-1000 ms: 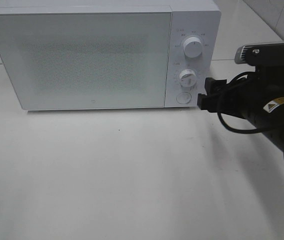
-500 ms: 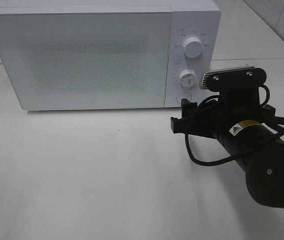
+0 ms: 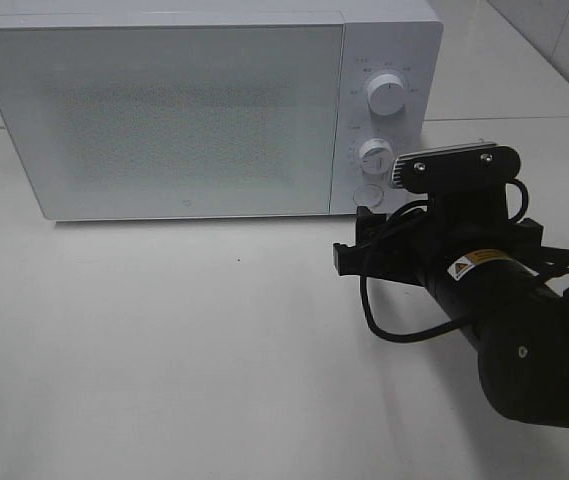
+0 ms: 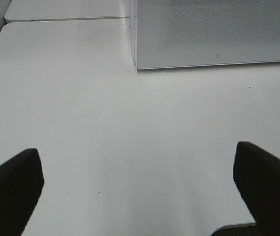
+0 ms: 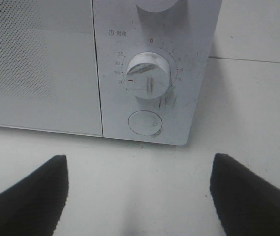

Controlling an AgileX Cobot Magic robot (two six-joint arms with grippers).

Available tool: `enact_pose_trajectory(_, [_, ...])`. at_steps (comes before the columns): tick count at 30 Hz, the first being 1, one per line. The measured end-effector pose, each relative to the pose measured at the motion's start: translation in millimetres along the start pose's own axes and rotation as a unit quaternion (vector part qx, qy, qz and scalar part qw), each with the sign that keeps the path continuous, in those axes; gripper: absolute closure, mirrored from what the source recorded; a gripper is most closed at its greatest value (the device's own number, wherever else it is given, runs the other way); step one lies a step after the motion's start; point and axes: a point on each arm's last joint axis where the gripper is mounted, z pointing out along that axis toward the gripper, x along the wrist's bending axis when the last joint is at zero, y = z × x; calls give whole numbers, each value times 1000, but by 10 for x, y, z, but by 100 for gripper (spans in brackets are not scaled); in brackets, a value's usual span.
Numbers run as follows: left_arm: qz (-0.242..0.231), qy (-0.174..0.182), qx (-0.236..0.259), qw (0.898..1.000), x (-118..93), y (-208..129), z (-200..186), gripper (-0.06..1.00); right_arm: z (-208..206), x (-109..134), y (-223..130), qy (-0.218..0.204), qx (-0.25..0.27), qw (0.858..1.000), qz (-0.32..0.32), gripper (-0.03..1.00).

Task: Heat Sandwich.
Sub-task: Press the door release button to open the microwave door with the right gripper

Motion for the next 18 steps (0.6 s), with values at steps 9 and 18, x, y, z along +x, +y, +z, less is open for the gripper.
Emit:
enact_pose_trajectory(9, [0, 0, 0, 1000, 0, 0, 0, -5, 0, -1, 0, -1, 0, 996, 91, 20])
enact_pose_trajectory(18, [0, 0, 0, 1000, 0, 0, 0, -5, 0, -1, 0, -1, 0, 935, 354, 20])
